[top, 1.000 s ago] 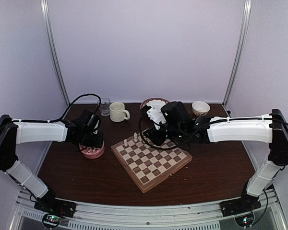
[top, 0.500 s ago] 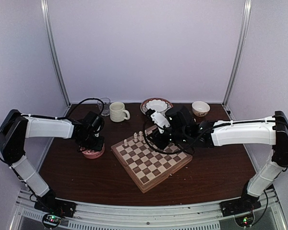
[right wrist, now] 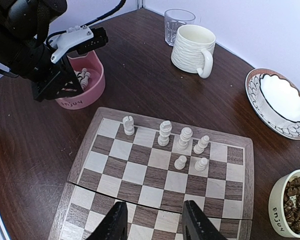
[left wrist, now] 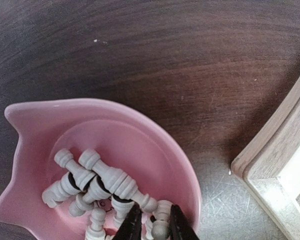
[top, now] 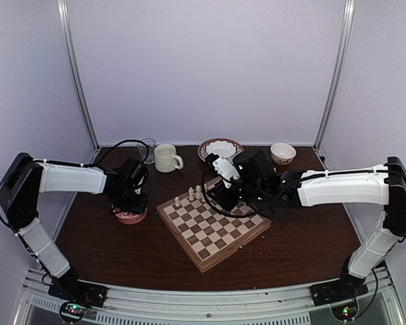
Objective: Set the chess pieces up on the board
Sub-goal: Pick up the chess pile from the storage box, then place the chess pile on the chessboard.
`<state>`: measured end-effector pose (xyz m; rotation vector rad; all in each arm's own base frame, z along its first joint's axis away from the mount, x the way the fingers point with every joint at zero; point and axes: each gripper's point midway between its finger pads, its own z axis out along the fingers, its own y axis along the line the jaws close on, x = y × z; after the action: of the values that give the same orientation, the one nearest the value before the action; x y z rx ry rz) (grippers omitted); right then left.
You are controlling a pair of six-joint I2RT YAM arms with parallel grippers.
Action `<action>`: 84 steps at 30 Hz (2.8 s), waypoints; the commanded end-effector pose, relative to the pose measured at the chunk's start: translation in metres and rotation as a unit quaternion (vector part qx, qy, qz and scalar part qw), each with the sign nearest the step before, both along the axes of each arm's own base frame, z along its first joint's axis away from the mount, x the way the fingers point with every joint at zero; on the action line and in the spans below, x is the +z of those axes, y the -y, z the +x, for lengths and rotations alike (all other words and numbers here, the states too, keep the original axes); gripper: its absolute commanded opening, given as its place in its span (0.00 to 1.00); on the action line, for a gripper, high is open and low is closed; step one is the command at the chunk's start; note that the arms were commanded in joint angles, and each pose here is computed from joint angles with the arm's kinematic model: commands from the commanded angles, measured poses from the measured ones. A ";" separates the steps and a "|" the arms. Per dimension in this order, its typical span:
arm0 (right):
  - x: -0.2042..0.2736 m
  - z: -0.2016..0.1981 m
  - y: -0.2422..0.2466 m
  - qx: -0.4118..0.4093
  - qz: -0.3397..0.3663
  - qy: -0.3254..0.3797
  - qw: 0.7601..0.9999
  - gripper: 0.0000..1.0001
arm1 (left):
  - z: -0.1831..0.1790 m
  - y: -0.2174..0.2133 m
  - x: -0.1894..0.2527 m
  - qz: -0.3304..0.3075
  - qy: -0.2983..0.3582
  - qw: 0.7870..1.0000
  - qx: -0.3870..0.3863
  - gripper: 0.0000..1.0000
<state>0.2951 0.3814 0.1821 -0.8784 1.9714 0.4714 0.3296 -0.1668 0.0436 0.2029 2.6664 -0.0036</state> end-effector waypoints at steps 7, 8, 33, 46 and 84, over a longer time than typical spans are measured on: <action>0.009 0.002 0.000 -0.005 0.009 0.013 1.000 0.40 | 0.003 0.002 0.006 -0.003 0.001 1.000 -0.001 0.14; 0.009 0.001 0.000 -0.005 0.009 0.013 1.000 0.40 | 0.003 0.001 0.008 -0.004 0.005 1.000 0.000 0.13; 0.010 0.004 0.004 -0.016 0.008 0.021 1.000 0.40 | -0.009 0.017 0.077 -0.068 0.106 0.991 -0.038 0.10; 0.005 -0.003 -0.006 0.006 0.029 0.000 1.000 0.40 | -0.032 0.075 0.099 -0.231 0.108 0.958 -0.135 0.10; 0.031 0.018 0.063 -0.149 0.046 0.091 0.984 0.39 | -0.075 0.216 0.027 -0.085 0.063 0.935 -0.339 0.19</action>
<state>0.3107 0.3250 0.1957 -0.6082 1.8976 0.2836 0.2487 -0.3743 0.0628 1.0076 2.3602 -0.4102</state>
